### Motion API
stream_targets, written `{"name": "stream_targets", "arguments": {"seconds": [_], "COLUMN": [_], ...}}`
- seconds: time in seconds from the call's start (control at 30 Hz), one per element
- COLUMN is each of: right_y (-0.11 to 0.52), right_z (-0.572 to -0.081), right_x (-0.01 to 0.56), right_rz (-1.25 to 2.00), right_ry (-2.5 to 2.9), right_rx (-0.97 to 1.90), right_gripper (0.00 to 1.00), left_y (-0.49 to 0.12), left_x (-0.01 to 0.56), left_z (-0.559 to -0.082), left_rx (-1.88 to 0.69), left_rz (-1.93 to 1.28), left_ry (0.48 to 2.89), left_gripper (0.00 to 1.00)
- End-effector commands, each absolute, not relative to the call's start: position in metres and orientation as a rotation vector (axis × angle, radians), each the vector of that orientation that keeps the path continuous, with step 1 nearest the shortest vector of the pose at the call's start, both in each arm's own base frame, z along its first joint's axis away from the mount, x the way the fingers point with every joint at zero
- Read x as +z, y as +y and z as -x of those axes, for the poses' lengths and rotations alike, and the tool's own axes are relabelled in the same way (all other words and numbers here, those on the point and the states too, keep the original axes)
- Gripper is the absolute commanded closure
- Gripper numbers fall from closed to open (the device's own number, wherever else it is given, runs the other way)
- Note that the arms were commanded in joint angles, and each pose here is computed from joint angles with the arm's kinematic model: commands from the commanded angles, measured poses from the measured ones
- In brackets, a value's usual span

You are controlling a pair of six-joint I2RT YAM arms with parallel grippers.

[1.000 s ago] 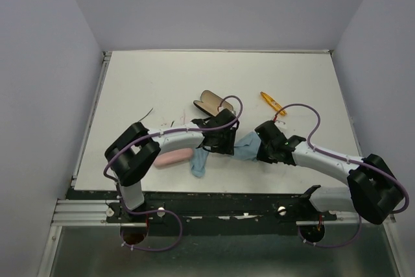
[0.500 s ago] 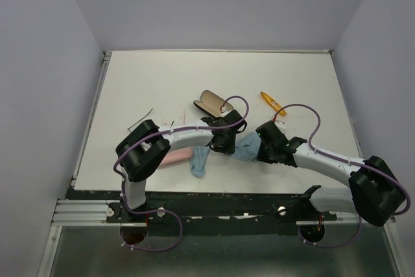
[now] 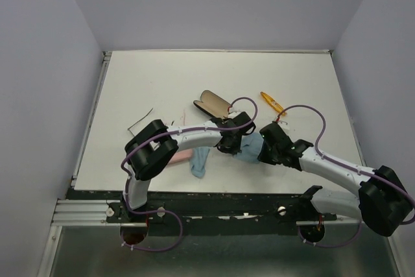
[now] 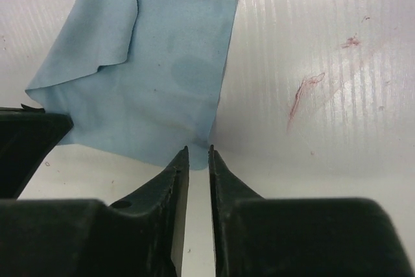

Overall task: Organize the sunglasses
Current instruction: Pick up the corner of the glasses cleaning cloth from the center of the board.

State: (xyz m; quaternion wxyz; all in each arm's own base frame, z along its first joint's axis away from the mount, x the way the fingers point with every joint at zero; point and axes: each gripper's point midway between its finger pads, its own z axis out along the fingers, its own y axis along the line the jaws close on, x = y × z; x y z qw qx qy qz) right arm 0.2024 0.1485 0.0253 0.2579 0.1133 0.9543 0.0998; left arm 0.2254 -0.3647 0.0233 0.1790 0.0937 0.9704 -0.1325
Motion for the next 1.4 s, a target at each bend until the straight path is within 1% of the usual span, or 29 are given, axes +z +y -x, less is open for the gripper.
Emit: {"name": "stream_targets", "arguments": {"seconds": [0.0,0.13,0.33,0.53,0.77,0.87,1.2,1.37], "right_y": [0.139,0.149,0.16,0.166,0.161,0.156,0.149,0.145], "right_z": [-0.19,-0.184,-0.189,-0.191,-0.192,-0.191,-0.174,-0.169], "right_x": [0.028,0.032,0.022,0.014,0.011,0.011,-0.002,-0.009], "right_rz": [-0.3,-0.269,-0.289,-0.316,-0.335,-0.329,-0.312,-0.318], "right_ry": [2.617,2.637,2.656,2.693,2.721,2.734,2.755,2.747], "right_rx": [0.239,0.323,0.355,0.337,0.253,0.171,-0.133,-0.189], "right_gripper": [0.71,0.62,0.61,0.61,0.63,0.65,0.65,0.72], "left_y": [-0.341,-0.344,-0.353,-0.354,-0.357,-0.356,-0.353,-0.351], "left_x": [0.017,0.021,0.026,0.028,0.028,0.029,0.029,0.03], "left_z": [-0.223,-0.219,-0.213,-0.211,-0.206,-0.206,-0.204,-0.204], "left_rx": [-0.252,-0.319,-0.432,-0.475,-0.527,-0.536,-0.535,-0.546], "left_rz": [-0.234,-0.234,-0.235,-0.218,-0.187,-0.17,-0.138,-0.128], "left_ry": [2.744,2.736,2.723,2.718,2.726,2.72,2.72,2.707], "left_gripper": [1.0,1.0,1.0,1.0,1.0,1.0,1.0,1.0]}}
